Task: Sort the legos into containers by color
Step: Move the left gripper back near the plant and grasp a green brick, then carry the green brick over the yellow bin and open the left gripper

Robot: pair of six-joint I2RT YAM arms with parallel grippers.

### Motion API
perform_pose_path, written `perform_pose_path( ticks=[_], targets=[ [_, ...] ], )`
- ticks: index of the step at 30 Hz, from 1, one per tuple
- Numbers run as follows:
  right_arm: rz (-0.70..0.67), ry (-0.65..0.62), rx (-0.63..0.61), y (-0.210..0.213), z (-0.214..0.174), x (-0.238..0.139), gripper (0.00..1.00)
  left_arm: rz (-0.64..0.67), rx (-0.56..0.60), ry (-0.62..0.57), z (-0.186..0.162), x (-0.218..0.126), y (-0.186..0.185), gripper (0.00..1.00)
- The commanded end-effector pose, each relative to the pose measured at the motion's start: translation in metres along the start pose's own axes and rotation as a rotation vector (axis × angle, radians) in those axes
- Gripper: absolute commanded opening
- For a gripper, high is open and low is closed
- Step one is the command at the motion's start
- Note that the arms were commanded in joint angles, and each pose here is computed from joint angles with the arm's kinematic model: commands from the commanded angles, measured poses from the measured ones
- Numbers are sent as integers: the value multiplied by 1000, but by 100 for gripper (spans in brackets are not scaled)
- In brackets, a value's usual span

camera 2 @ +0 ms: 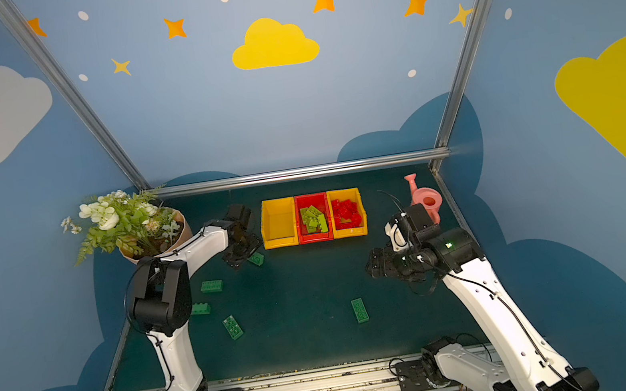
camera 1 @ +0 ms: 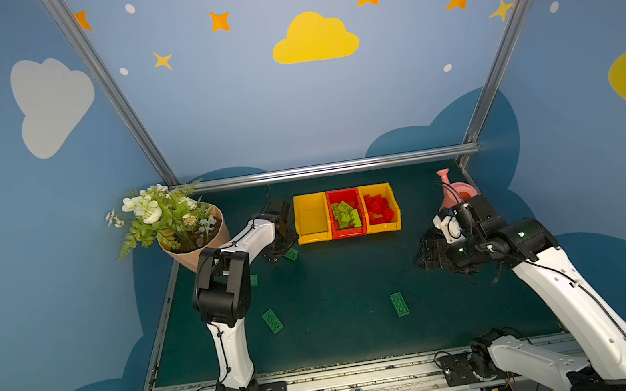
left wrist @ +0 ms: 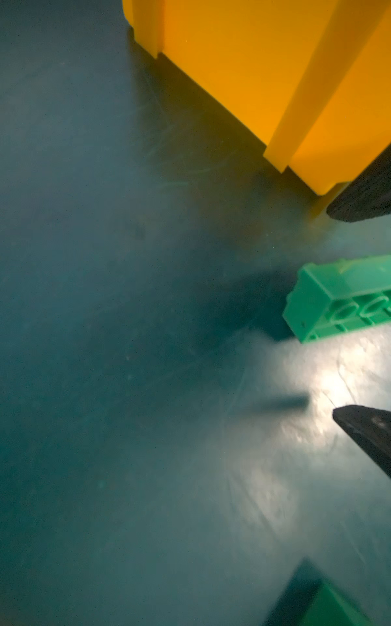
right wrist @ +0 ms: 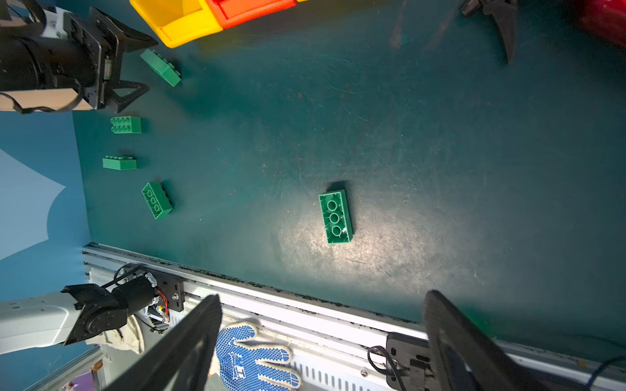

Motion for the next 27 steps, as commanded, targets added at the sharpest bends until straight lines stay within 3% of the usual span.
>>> perform_pose_path(
  ticks=[1, 8, 18, 27],
  targets=[
    [-32, 10, 19, -5, -6, 0, 91, 41, 17, 29, -8, 3, 4, 84],
    [-36, 11, 19, -6, -1, 3, 91, 112, 50, 73, -19, 13, 17, 79],
    [-28, 18, 13, -4, 8, 9, 91, 189, 95, 90, -23, 15, 32, 50],
    [-31, 12, 4, -5, 8, 8, 91, 169, 179, 8, -5, -28, 22, 27]
  ],
)
Point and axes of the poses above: each gripper's point midway between its finger pads, its own x axis out along the fingers, its own y axis along the line the jaws close on, z = x × y, the point moved 5 cm from there along -x, back along the fingers, and after that the axes turned 11 degrees about -x, right-handed, at the moved point
